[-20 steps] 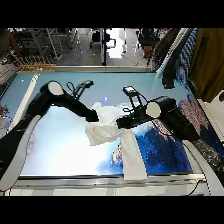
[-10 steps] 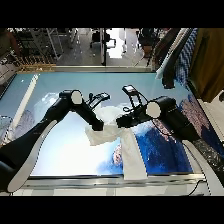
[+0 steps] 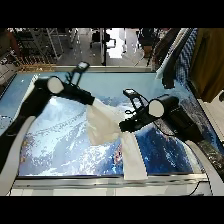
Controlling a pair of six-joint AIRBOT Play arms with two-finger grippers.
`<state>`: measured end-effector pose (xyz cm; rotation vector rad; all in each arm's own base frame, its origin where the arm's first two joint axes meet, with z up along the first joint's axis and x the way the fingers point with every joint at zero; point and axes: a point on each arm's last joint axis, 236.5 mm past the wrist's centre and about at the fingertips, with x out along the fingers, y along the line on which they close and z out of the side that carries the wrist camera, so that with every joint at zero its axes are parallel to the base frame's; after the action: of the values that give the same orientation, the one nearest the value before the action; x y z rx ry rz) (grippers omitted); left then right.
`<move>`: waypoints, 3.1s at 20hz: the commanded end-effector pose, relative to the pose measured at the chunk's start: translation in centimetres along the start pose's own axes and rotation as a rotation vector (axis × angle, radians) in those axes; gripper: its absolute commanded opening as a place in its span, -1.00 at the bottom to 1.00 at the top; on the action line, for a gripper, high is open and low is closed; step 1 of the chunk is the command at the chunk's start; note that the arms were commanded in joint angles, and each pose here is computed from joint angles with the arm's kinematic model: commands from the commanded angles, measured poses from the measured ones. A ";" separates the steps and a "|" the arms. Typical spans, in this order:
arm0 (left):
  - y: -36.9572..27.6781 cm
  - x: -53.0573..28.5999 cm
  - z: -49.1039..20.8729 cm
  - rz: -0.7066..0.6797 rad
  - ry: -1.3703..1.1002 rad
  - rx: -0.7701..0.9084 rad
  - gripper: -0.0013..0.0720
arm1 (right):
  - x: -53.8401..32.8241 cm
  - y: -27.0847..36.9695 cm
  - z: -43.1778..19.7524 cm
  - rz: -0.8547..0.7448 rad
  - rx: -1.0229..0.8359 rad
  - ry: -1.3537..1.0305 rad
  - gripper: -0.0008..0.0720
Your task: Fold the clothes and pants, and hang the long-sleeved shirts on hangers.
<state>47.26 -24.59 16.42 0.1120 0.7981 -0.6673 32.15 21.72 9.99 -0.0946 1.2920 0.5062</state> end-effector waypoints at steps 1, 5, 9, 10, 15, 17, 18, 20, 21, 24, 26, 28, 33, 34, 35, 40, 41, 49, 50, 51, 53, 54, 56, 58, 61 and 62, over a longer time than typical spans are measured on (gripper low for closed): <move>-2.2 -7.3 4.7 -0.058 -0.194 -0.054 -0.93 | -5.6 -0.8 -0.3 -0.075 -0.028 -0.014 -0.95; -3.4 -8.1 3.2 -0.092 -0.138 -0.085 -0.93 | -10.7 0.3 4.3 -0.068 -0.033 -0.236 -0.95; -4.7 -5.0 -0.4 -0.184 -0.011 -0.152 -0.93 | -6.4 2.2 5.6 -0.034 -0.053 -0.179 -0.94; -4.6 -4.4 -1.2 -0.186 0.013 -0.164 -0.93 | -4.9 3.0 5.8 -0.032 -0.073 -0.159 -0.94; -3.1 -2.9 -4.6 -0.167 0.113 -0.255 -0.88 | -3.2 5.2 10.2 0.012 -0.025 -0.305 -0.94; -2.7 -3.4 -5.5 -0.168 0.150 -0.260 -0.26 | -3.0 5.2 10.4 0.014 -0.023 -0.309 -0.94; -2.2 -3.9 -6.2 -0.166 0.175 -0.270 0.18 | -2.7 5.3 10.4 0.016 -0.023 -0.303 -0.94; -0.6 -5.6 -8.8 -0.149 0.273 -0.293 0.21 | -1.5 5.0 10.8 0.008 -0.023 -0.297 -0.94; 0.8 -6.9 -10.7 -0.106 0.341 -0.298 0.21 | -0.6 5.0 11.5 0.007 -0.021 -0.305 -0.94; 9.1 -13.3 -15.9 0.243 0.459 -0.346 0.21 | 1.9 5.1 14.2 0.024 -0.014 -0.368 -0.94; 13.1 -18.6 -19.6 0.442 0.464 -0.421 0.22 | 3.4 5.1 15.1 0.028 -0.011 -0.383 -0.94; 16.1 -23.4 -24.4 0.606 0.442 -0.537 0.22 | 4.2 5.1 15.5 0.027 -0.015 -0.385 -0.94; 18.4 -28.8 -38.6 0.820 0.435 -0.907 0.44 | 4.2 5.1 15.9 0.026 -0.037 -0.402 -0.94; 18.2 -28.7 -41.1 0.823 0.470 -0.956 0.44 | 4.3 5.1 15.9 0.025 -0.040 -0.399 -0.94; 18.5 -28.7 -43.4 0.850 0.481 -1.006 0.44 | 4.3 5.1 15.7 0.023 -0.044 -0.391 -0.94; 21.6 -29.1 -45.3 0.970 0.347 -1.055 0.43 | 5.0 4.7 13.8 0.009 -0.047 -0.307 -0.94; 22.3 -29.3 -45.0 0.989 0.322 -1.039 0.43 | 5.1 4.7 13.7 0.009 -0.046 -0.302 -0.94; 26.0 -25.3 -46.9 0.919 0.318 -1.077 -0.60 | 5.4 4.5 12.6 0.000 -0.047 -0.252 -0.94; 26.3 -25.3 -46.9 0.923 0.314 -1.073 -0.64 | 5.4 4.4 12.4 -0.001 -0.047 -0.246 -0.94; 26.5 -25.4 -46.8 0.929 0.307 -1.068 -0.65 | 5.4 4.5 12.5 -0.001 -0.047 -0.247 -0.94; 26.6 -25.4 -46.8 0.932 0.303 -1.064 -0.65 | 5.4 4.5 12.5 -0.001 -0.046 -0.247 -0.94; 26.6 -25.4 -46.8 0.932 0.304 -1.063 -0.65 | 5.4 4.5 12.4 0.000 -0.046 -0.247 -0.94; 26.0 -25.3 -46.7 0.917 0.312 -1.078 -0.58 | 5.4 4.5 12.3 -0.001 -0.046 -0.242 -0.94; 24.9 -25.8 -45.5 0.904 0.310 -1.075 0.01 | 5.5 4.4 12.3 -0.002 -0.046 -0.238 -0.94; 24.8 -29.3 -44.8 1.012 0.307 -1.010 0.11 | 5.5 4.4 12.2 -0.003 -0.046 -0.237 -0.94; 25.1 -30.0 -45.2 1.036 0.305 -1.010 0.11 | 5.5 4.4 12.2 -0.002 -0.046 -0.236 -0.94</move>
<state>19.84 24.71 0.16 -0.3460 1.1532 0.7262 42.35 31.55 9.39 -0.0694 1.0448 0.5290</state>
